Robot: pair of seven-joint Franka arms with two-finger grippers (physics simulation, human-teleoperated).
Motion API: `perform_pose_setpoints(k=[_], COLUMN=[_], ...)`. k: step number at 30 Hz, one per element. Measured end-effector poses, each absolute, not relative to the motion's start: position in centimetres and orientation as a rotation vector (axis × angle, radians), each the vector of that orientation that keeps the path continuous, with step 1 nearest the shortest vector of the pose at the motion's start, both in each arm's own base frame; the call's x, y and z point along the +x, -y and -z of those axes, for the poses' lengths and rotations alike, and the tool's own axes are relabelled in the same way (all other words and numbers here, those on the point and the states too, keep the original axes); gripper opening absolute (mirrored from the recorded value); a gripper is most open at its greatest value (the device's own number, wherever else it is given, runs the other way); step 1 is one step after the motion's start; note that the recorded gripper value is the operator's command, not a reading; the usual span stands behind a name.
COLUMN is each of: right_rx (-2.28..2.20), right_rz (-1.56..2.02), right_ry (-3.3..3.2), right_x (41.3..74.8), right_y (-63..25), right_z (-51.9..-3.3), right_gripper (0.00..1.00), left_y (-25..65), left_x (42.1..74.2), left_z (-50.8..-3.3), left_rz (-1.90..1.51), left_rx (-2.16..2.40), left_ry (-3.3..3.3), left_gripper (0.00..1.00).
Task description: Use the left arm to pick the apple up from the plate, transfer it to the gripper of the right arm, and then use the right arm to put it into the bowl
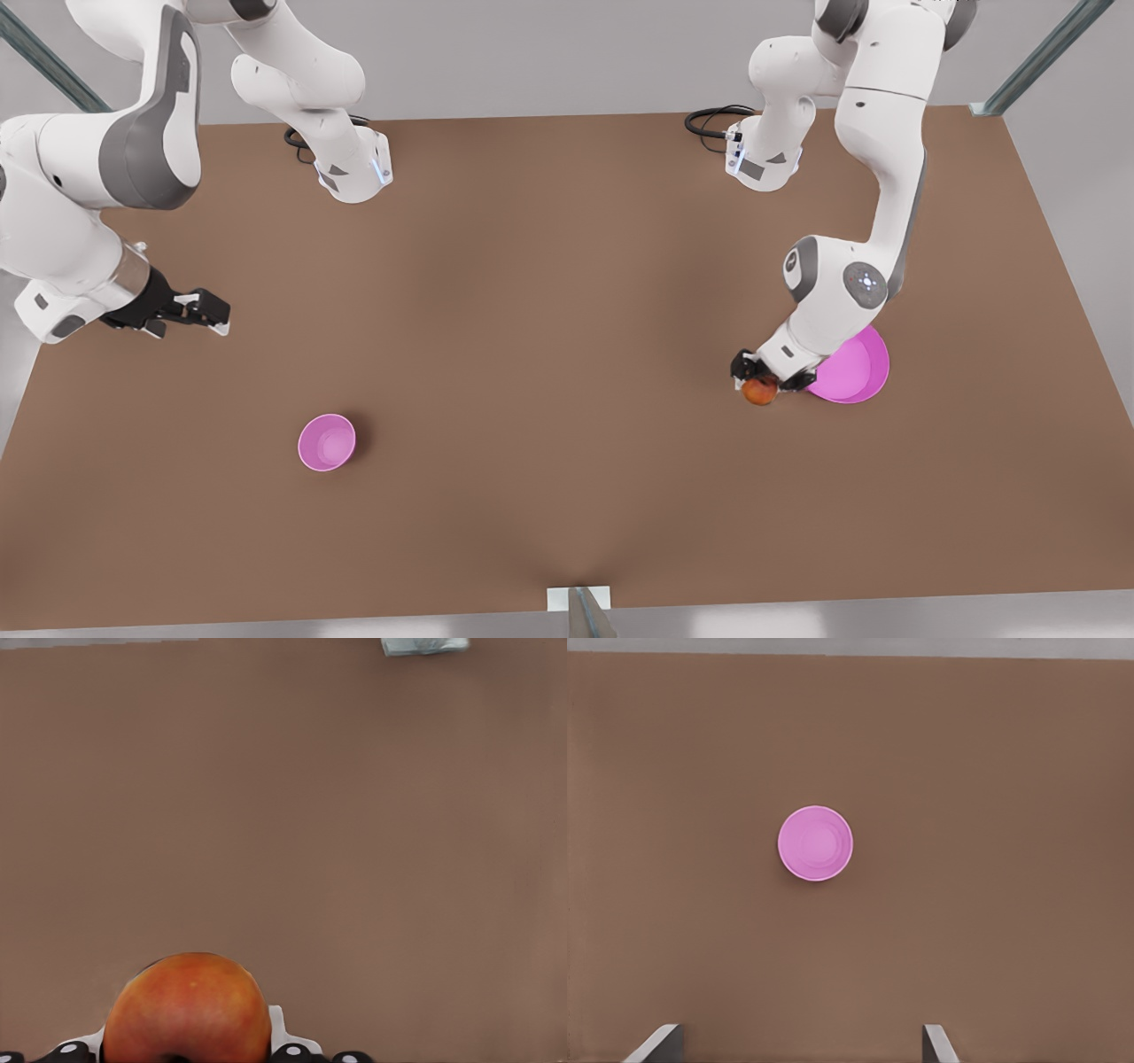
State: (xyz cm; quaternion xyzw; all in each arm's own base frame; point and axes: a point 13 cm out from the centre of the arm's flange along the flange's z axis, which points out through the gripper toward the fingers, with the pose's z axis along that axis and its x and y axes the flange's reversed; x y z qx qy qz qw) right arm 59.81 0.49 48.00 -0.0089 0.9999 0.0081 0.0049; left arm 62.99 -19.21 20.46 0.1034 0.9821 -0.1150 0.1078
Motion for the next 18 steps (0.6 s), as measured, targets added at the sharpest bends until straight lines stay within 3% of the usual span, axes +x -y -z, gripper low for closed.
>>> perform_pose_setpoints(k=[2,5,9,13,18], right_rx=[-0.016,0.053,0.17,0.314,0.57], right_rz=[-0.136,-0.373,-0.827,-1.414,-1.986], right_ry=[-3.129,-3.103,-3.021,-2.907,-2.573], right_x=[61.2,65.8,69.7,69.5,71.6], right_y=[-2.3,-5.0,-11.7,-22.9,-27.8], right_z=[-47.3,-45.3,-41.6,-37.0,-30.6], right_gripper=[1.0,1.0,1.0,1.0,1.0], left_y=[23.4,27.7,33.3,42.3,50.9], left_x=[62.9,63.9,63.7,64.4,66.4], left_z=[-22.4,-25.5,-25.2,-24.9,-24.8], left_rz=[0.501,0.751,1.087,1.377,1.525], left_rx=[0.316,0.338,0.429,0.626,0.834], left_ry=[-2.861,-2.805,-2.714,-2.506,-2.189], left_gripper=[0.68,0.65,0.64,0.64,0.65])
